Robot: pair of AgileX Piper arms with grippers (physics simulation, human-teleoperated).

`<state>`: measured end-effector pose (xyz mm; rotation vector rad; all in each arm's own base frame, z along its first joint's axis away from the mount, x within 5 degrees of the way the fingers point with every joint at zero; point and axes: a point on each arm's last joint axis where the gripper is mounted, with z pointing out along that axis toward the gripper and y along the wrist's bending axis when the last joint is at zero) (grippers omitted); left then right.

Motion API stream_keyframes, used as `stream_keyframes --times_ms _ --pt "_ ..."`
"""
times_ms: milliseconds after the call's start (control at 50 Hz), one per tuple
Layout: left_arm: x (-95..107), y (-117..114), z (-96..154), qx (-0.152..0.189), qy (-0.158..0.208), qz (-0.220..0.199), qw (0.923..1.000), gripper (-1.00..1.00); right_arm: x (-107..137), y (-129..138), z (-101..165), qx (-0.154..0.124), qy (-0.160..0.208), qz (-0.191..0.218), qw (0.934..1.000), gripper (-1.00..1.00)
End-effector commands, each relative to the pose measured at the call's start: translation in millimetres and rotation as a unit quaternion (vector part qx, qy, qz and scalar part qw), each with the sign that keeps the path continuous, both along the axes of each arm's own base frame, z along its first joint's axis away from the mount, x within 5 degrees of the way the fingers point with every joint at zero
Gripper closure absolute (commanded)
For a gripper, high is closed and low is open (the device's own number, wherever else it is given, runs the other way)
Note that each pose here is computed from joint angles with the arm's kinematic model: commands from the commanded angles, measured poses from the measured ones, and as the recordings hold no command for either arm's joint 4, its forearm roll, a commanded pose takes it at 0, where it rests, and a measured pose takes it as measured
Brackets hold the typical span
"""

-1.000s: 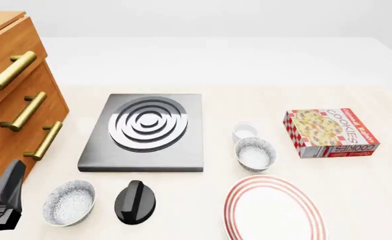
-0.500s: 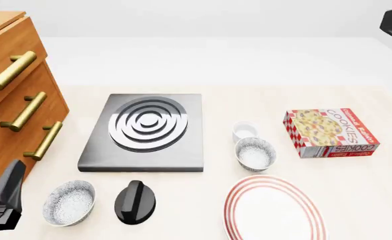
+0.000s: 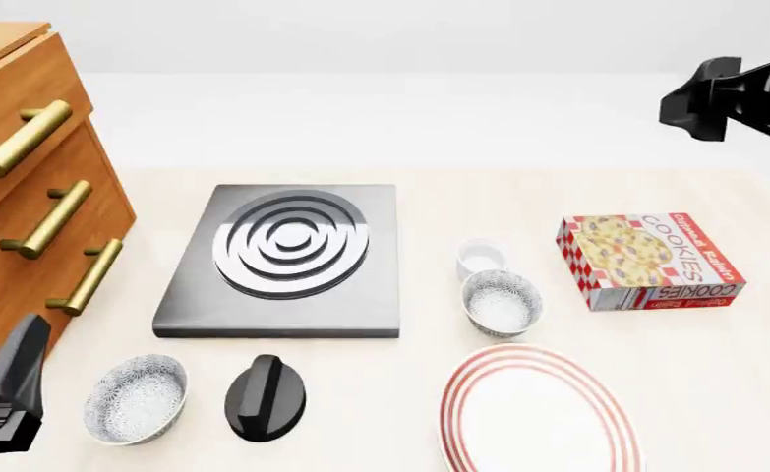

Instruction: Pick the akita bowl between the plate and the ramekin and place it on the plate.

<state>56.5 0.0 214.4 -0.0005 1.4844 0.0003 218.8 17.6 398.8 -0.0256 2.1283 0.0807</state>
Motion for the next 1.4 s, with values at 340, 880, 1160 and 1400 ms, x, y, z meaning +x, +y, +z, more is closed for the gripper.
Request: stream_keyframes --times_ms 340,880,1160,1400 --pt "0 0 0 0.000 0.000 0.000 1.0000 -1.00 42 -1 -71 -0.017 0.133 -0.002 0.9909 -1.00" --pt "0 0 0 0.000 0.000 0.000 1.0000 -1.00 61 17 -109 -0.011 0.161 0.017 0.9868 -1.00" --pt "0 0 0 0.000 0.000 0.000 1.0000 -1.00 73 33 -113 0.011 0.162 0.017 0.9866 -1.00" --pt "0 0 0 0.000 0.000 0.000 1.0000 -1.00 86 49 -120 0.033 0.169 0.017 0.9850 -1.00"
